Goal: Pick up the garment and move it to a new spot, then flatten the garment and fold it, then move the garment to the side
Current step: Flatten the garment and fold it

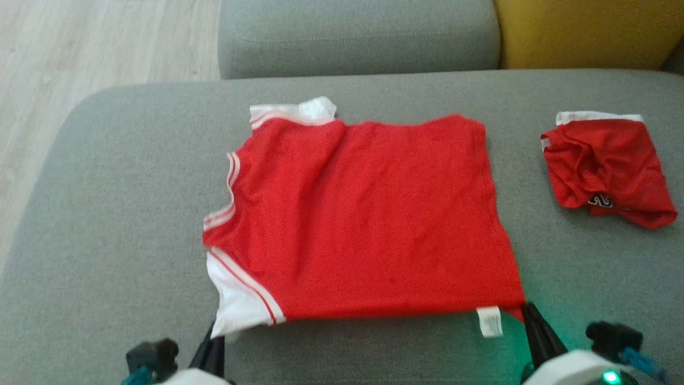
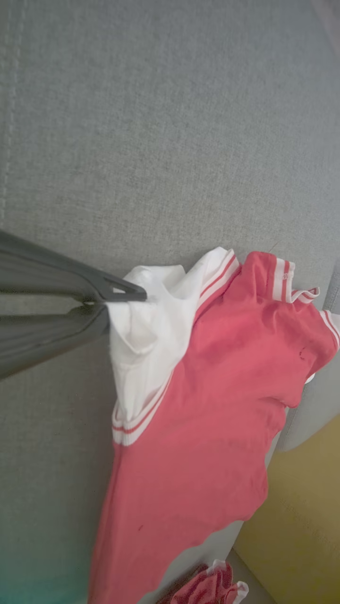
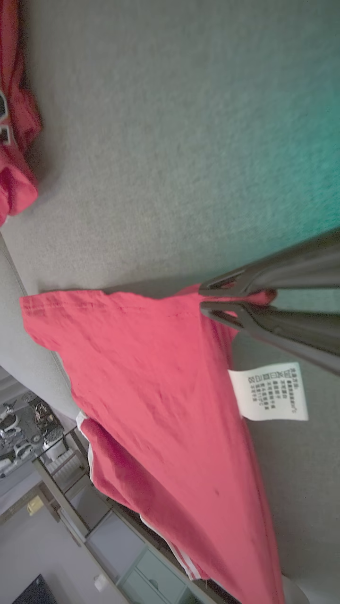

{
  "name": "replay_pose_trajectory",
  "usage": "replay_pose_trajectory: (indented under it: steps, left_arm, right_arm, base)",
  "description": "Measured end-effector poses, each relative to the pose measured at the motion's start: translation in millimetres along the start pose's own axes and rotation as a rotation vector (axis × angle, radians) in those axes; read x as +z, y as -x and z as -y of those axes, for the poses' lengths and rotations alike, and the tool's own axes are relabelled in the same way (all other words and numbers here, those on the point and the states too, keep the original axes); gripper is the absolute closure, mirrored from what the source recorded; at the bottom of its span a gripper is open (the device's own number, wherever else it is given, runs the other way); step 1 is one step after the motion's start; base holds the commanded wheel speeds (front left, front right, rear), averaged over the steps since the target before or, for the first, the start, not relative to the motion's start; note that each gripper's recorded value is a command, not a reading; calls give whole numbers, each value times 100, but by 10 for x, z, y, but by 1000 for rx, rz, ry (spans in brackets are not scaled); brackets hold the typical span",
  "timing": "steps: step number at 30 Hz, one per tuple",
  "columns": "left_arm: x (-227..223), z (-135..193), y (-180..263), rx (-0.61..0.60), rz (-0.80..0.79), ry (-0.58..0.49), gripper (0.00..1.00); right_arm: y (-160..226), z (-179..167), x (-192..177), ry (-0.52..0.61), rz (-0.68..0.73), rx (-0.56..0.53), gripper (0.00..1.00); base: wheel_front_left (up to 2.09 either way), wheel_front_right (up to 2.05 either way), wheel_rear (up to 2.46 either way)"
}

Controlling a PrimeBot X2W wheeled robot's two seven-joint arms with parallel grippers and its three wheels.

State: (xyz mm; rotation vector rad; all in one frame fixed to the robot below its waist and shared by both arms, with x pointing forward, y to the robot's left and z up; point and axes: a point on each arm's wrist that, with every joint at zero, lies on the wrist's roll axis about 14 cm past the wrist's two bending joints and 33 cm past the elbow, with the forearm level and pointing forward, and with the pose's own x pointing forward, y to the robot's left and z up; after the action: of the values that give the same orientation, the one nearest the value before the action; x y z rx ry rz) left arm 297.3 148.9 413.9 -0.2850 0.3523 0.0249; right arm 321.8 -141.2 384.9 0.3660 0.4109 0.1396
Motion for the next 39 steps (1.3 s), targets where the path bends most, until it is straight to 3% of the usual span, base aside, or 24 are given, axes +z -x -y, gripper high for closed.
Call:
replay_pose_trajectory:
  steps: [7, 17, 22, 28, 39]
  left_arm:
    - [-14, -55, 234, 23, -28, 0, 100]
    - [52, -63, 190, 9, -51, -31, 100]
    - [254, 17, -90, -50, -38, -84, 100]
    - [477, 145, -560, -120, -52, -160, 100]
    - [345, 201, -1146, -182, -169, -271, 100]
  right_arm:
    - [274, 36, -39, 3, -30, -43, 100]
    - [248, -18, 165, 30, -26, -41, 100]
    - [139, -9, 146, 39, -61, -43, 100]
    - [-278, -52, 398, 71, -41, -15, 100]
    - [-744, 75, 340, 119, -97, -13, 100]
  base:
    - [0, 0, 0]
    - [0, 0, 0]
    - [0, 0, 0]
    - [0, 0, 0]
    - [0, 0, 0]
